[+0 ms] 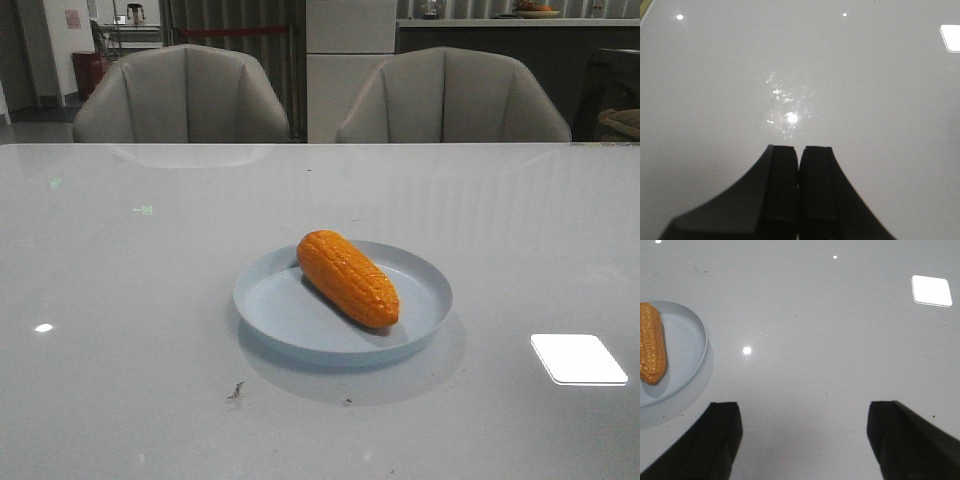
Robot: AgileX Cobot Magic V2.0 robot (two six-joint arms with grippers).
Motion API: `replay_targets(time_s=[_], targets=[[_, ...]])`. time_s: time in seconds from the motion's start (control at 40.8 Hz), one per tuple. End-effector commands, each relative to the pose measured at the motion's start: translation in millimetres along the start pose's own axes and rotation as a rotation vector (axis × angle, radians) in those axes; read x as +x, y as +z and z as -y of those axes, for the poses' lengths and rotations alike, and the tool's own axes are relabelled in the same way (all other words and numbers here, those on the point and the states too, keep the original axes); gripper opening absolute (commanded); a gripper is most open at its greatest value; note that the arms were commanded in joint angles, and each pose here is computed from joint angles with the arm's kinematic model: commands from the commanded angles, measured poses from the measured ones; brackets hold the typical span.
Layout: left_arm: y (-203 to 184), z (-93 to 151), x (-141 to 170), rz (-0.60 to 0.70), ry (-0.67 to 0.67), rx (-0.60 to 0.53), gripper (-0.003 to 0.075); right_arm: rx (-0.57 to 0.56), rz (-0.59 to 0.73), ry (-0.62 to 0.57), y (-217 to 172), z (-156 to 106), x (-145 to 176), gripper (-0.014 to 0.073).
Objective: Place corn on plate with both arms
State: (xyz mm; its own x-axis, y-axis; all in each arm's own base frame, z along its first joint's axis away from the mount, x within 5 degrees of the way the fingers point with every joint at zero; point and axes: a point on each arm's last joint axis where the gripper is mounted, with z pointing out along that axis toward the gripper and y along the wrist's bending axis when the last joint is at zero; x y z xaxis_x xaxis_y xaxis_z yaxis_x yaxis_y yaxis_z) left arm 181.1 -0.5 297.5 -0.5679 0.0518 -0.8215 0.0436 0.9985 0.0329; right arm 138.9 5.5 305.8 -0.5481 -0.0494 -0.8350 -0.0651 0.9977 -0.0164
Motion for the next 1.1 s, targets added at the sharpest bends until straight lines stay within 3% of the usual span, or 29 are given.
replay_targets(time_s=[0.0, 0.27, 0.638, 0.883, 1.079], targets=[[-7, -1, -15, 0.105, -0.012, -0.006, 0.0094, 0.011, 0.106, -0.001, -5, 1, -14, 0.0622], [-18, 0, -16, 0.146, -0.008, -0.007, 0.0094, 0.011, 0.105, -0.001, -5, 1, -14, 0.0622], [-73, 1, -13, 0.354, 0.005, -0.020, 0.0094, 0.011, 0.105, -0.001, -5, 1, -14, 0.0622], [-103, 8, 31, 0.528, 0.023, 0.014, 0.0094, 0.011, 0.105, -0.001, -5, 1, -14, 0.0622], [-100, 10, 67, 0.545, 0.019, 0.030, 0.0094, 0.011, 0.105, -0.001, -5, 1, -14, 0.0622]])
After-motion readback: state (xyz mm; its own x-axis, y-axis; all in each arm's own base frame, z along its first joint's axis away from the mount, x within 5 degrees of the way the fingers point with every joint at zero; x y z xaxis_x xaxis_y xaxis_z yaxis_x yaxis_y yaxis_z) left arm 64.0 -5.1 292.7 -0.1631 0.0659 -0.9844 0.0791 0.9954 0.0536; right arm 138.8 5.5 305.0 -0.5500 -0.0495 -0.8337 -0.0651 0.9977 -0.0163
